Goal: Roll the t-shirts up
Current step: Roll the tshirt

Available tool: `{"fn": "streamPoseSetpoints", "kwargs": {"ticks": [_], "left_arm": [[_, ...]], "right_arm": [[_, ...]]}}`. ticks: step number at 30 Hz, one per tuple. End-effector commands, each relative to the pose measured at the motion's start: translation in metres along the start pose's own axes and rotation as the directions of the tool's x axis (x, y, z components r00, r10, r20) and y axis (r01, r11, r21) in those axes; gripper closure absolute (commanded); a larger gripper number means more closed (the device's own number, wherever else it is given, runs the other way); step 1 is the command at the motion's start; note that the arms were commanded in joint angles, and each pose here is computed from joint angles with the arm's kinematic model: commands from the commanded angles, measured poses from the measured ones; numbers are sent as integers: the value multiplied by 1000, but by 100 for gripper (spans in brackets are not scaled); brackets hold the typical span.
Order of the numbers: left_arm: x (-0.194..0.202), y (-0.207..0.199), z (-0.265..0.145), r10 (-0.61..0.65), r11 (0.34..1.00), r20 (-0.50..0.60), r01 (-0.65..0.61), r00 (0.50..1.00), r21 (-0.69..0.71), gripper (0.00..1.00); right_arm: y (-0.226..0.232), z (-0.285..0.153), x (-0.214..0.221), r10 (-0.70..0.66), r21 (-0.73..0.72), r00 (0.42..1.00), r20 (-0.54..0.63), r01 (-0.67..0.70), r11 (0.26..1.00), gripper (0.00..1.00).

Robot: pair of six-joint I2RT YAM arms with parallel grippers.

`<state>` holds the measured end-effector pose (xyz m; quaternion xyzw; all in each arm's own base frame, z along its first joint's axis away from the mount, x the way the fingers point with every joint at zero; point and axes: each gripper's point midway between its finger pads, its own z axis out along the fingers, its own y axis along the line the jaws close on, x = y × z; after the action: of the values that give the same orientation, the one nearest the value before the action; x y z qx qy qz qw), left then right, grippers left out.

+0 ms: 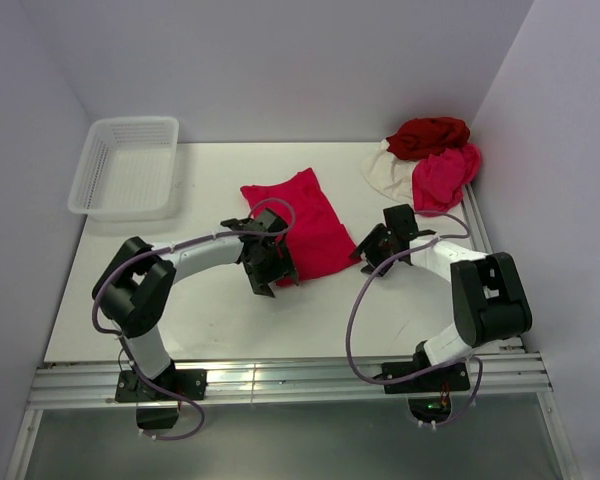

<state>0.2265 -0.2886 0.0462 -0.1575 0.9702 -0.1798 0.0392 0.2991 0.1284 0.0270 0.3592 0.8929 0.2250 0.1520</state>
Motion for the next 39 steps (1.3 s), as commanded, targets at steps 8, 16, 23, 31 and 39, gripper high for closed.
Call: {"fn": "streamPoseSetpoints", "kwargs": {"ticks": [8, 16, 23, 31, 39], "left_arm": [[-14, -9, 23, -7, 1000, 12, 7, 1000, -20, 33], [-47, 31, 30, -18, 990, 73, 28, 997, -139, 56], [-76, 75, 2, -16, 980, 129, 41, 992, -192, 59], [-127, 120, -55, -40, 964, 279, 111, 959, -243, 37], [-108, 98, -80, -137, 989, 250, 148, 959, -25, 32]], "right_arm": [[6, 17, -12, -17, 5, 1000, 1, 17, 1000, 65], [-11, 18, 23, -41, -5, 996, -79, 41, 999, 100], [11, -5, 120, -149, -92, 969, -199, 133, 987, 100], [61, -50, 212, -415, -214, 849, -327, 362, 907, 61], [98, -74, 202, -601, -316, 768, -221, 526, 789, 54]]}}
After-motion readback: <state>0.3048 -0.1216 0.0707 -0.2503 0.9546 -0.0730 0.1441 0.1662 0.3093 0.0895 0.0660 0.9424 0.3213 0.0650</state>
